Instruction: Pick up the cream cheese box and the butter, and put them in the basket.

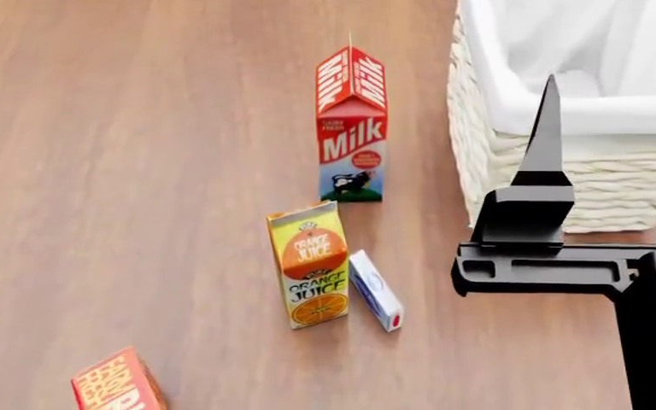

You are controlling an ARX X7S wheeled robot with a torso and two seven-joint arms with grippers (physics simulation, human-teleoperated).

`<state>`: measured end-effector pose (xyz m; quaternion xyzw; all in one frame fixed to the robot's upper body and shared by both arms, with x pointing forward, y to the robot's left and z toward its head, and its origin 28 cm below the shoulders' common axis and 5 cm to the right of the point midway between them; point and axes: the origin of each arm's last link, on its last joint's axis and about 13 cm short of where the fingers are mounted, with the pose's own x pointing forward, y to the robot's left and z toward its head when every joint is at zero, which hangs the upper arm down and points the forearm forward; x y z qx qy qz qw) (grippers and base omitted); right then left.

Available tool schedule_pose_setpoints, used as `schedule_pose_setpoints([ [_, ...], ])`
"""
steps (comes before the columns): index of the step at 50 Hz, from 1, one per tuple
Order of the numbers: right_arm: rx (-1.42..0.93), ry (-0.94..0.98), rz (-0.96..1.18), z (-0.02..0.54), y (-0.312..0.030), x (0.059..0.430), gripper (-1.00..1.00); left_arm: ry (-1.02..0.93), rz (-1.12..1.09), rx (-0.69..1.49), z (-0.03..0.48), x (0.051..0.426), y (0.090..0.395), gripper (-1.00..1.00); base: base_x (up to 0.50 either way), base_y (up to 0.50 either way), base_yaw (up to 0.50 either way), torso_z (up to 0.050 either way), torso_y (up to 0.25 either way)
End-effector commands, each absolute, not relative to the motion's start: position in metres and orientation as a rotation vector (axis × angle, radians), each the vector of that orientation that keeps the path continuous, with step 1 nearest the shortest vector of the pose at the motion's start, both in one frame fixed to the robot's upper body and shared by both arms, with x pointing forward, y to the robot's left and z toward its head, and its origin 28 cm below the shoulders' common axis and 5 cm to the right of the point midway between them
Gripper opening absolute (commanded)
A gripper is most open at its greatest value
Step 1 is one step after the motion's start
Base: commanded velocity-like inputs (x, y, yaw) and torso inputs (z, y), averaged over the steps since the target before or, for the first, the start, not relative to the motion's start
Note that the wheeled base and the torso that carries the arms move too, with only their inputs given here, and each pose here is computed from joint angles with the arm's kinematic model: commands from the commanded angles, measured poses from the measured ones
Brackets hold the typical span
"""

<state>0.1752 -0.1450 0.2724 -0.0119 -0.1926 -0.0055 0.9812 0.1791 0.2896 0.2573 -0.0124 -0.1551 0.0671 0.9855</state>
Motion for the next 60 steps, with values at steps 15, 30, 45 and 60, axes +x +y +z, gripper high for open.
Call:
schedule_pose_setpoints([
  [15, -0.039, -0.385, 0.023, 0.273, -0.141, 0.173, 1.0, -0.311, 0.133, -0.02, 0.257, 0.179, 0.29, 1.0, 0.0, 0.0, 0.0, -0.004, -0.25],
  [30, -0.047, -0.385, 0.062, 0.261, -0.135, 0.169, 1.0, -0.308, 0.152, -0.078, 0.259, 0.179, 0.292, 1.0, 0.0, 0.0, 0.0, -0.003, -0.217],
  [45, -0.108, -0.355, 0.358, 0.269, -0.065, 0.169, 1.0, -0.319, 0.162, -0.097, 0.262, 0.173, 0.297, 1.0, 0.0, 0.0, 0.0, 0.0, 0.0],
  [60, -0.07, -0.383, 0.566, 0.269, -0.018, 0.164, 1.0, -0.324, 0.162, -0.102, 0.263, 0.171, 0.298, 1.0, 0.0, 0.0, 0.0, 0.0, 0.0],
])
